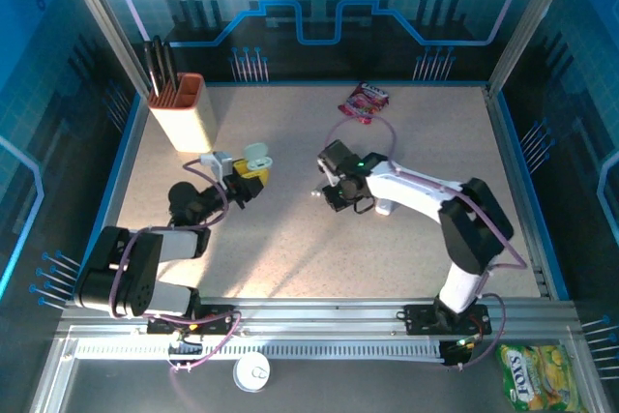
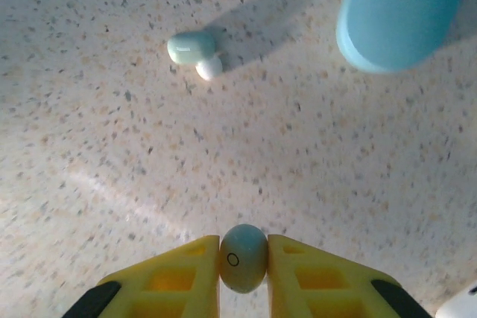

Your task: Insert the wireless bluetooth earbuds into the charging case

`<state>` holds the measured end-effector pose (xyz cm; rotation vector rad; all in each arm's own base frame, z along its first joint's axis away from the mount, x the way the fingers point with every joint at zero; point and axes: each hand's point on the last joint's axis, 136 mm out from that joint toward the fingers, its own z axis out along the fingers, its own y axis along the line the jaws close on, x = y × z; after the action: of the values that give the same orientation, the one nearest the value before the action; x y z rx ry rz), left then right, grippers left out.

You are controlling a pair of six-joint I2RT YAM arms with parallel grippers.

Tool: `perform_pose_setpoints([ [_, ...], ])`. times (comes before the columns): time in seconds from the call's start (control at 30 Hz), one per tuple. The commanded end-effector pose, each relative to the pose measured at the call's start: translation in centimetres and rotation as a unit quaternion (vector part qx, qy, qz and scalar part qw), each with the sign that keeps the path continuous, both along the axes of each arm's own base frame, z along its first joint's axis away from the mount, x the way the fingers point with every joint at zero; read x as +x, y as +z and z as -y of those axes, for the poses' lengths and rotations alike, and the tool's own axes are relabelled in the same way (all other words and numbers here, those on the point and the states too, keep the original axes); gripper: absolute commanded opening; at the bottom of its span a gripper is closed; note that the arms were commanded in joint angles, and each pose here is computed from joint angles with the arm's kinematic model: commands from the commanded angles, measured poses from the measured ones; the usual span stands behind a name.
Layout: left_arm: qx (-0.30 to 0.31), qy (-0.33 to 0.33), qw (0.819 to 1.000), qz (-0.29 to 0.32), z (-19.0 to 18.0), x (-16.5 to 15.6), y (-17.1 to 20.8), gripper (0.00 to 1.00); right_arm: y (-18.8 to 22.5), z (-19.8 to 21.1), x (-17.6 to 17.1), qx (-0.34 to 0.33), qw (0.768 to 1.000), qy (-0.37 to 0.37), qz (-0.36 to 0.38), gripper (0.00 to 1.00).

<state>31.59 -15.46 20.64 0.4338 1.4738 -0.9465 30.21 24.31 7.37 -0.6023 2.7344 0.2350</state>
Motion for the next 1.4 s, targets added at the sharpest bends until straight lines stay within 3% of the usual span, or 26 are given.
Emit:
perform_pose_setpoints([
  [0.0,0.020,-0.015,0.998,0.053,1.6,0.3,1.3,0.39,2.2,-1.4,-1.1,0.129,0.991,-0.024,-0.031,0.22],
  [0.17,0.032,-0.048,0.997,0.057,3.9,-0.1,0.6,0.38,3.9,-0.2,-1.9,0.220,0.973,-0.053,-0.049,0.23],
  [0.6,0.057,-0.099,0.992,0.056,8.0,-0.7,-1.2,0.37,8.9,0.6,-3.9,0.297,0.952,-0.056,-0.038,0.24],
  [1.03,0.088,-0.157,0.981,0.075,11.3,-2.5,-2.4,0.36,14.5,-2.8,-5.3,0.313,0.949,0.030,0.014,0.24],
  [1.37,0.086,-0.194,0.972,0.099,12.1,-4.1,-1.6,0.36,17.1,-4.8,-4.1,0.315,0.946,0.066,0.047,0.24],
])
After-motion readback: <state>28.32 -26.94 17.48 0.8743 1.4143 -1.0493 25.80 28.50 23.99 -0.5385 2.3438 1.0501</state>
